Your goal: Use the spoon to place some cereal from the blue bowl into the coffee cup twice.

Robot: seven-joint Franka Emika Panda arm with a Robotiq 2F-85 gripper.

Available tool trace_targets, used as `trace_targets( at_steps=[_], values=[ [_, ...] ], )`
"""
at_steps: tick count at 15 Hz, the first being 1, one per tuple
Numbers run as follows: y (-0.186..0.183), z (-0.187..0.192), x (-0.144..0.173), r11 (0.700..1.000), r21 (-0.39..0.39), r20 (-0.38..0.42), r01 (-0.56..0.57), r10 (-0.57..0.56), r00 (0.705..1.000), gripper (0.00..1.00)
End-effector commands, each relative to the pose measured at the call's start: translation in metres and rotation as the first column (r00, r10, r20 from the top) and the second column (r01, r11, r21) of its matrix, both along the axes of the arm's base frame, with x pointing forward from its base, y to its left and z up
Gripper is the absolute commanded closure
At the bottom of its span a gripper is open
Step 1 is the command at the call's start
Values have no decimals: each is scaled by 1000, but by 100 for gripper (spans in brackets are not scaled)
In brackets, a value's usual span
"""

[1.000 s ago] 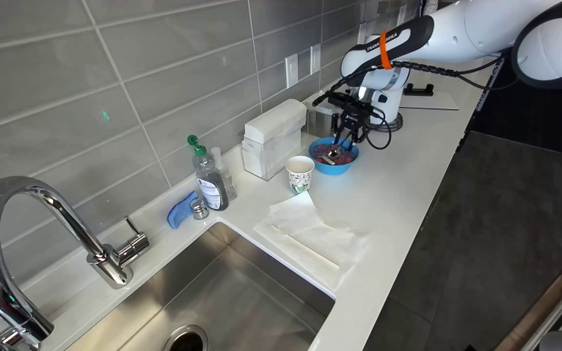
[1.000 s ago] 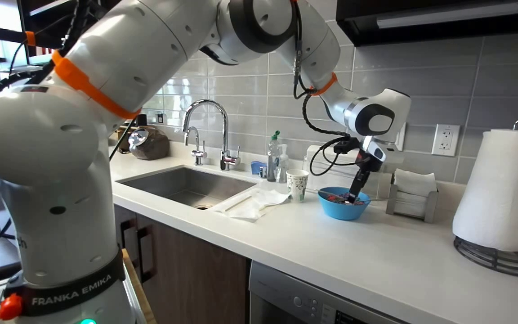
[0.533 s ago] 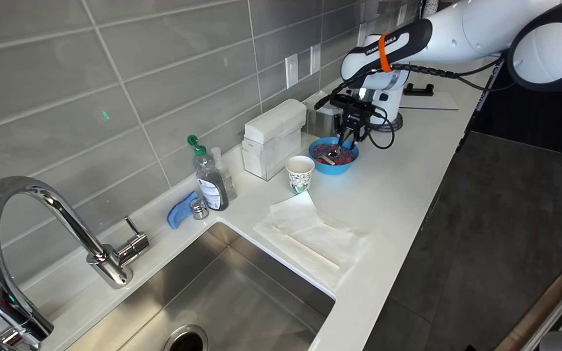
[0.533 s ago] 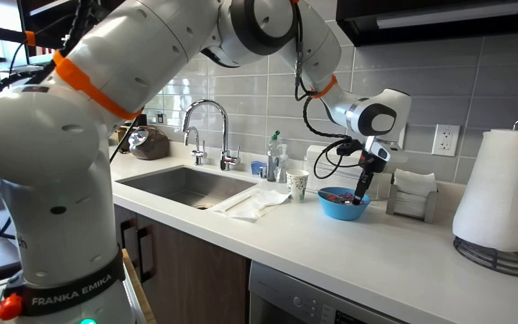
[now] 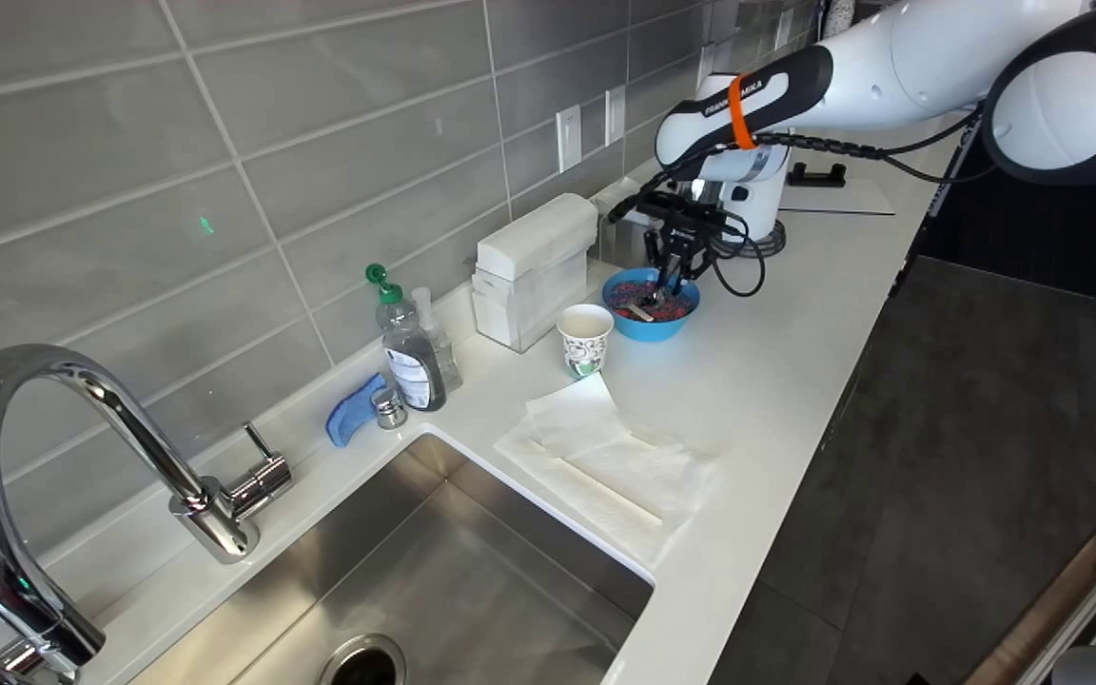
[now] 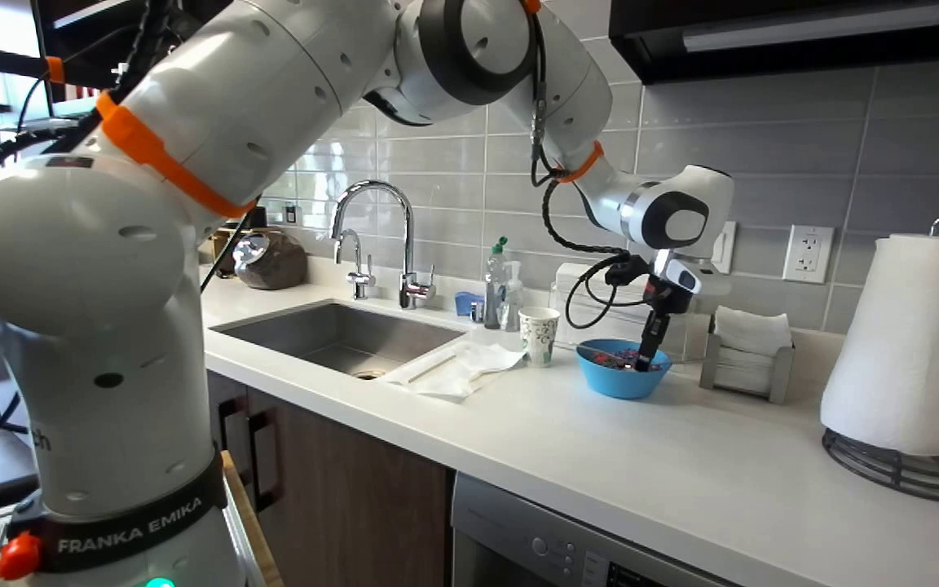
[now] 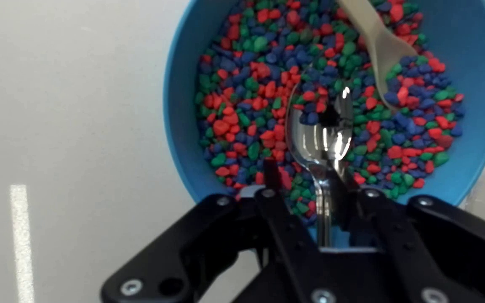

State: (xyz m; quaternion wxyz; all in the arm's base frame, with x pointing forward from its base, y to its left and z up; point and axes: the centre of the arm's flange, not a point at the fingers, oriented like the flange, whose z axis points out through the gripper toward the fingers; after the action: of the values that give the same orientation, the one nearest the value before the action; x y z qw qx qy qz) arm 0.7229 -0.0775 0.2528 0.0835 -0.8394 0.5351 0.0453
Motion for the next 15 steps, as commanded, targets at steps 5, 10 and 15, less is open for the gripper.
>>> trace_targets(
  at_steps=[5,10,15],
  values=[
    [4,-8,7,997,-61,32,-48,50,998,61],
    [5,-7,10,993,-97,73,-65,72,995,58],
    [10,-1,12,991,-83,109,-104,113,988,61]
  ],
)
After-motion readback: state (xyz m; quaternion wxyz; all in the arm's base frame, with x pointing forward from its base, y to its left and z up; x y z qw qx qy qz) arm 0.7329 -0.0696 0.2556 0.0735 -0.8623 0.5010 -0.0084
